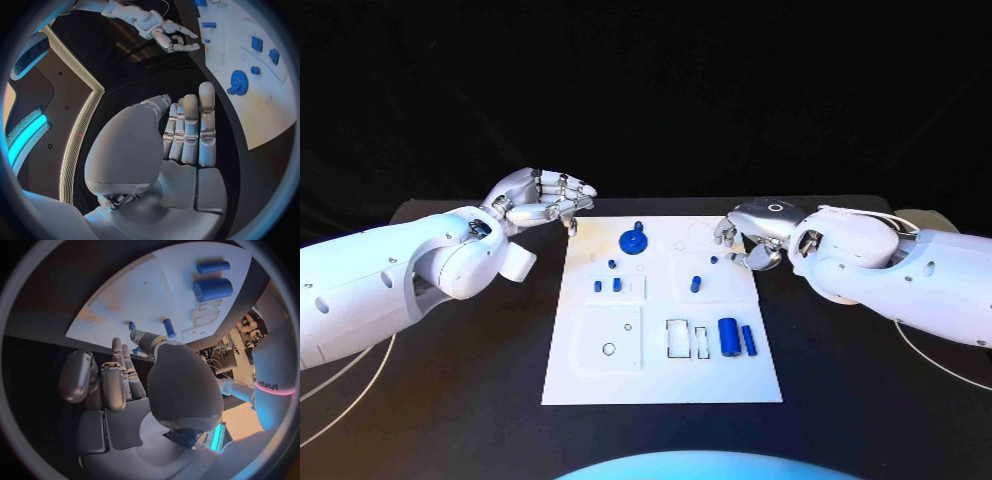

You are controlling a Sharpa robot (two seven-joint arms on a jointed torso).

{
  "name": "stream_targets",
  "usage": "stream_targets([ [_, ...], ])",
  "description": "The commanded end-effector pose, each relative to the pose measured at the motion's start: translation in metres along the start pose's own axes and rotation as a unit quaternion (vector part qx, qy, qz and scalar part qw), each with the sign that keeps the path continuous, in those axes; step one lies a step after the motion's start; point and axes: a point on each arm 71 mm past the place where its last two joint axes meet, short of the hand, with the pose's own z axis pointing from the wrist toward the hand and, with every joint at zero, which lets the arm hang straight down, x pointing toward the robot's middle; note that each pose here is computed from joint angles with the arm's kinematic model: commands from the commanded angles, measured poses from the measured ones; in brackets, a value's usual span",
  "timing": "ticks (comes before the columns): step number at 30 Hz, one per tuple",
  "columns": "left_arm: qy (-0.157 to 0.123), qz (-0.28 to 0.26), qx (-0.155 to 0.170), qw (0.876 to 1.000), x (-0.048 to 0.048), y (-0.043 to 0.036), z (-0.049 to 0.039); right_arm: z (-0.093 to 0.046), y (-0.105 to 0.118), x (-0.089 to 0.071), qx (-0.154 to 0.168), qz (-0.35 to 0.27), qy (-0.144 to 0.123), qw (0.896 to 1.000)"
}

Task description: Assemble the parts on the task board

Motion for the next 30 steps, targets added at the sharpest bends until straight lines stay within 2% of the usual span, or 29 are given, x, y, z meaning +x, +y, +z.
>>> stream_targets([
  [1, -0.016, -0.046, 0.023, 0.999, 0.0, -0.004, -0.0004, 0.003, 0.001, 0.003, 0.013, -0.054, 0.014, 0.998],
  [15, -0.013, -0.052, 0.025, 0.998, 0.0032, -0.0048, 0.0, 0.017, 0.016, 0.019, -0.006, -0.043, 0.027, 0.999],
  [30, -0.009, -0.053, 0.02, 0.998, 0.0042, -0.0044, -0.0003, 0.022, 0.019, 0.031, -0.011, -0.031, 0.037, 0.999],
])
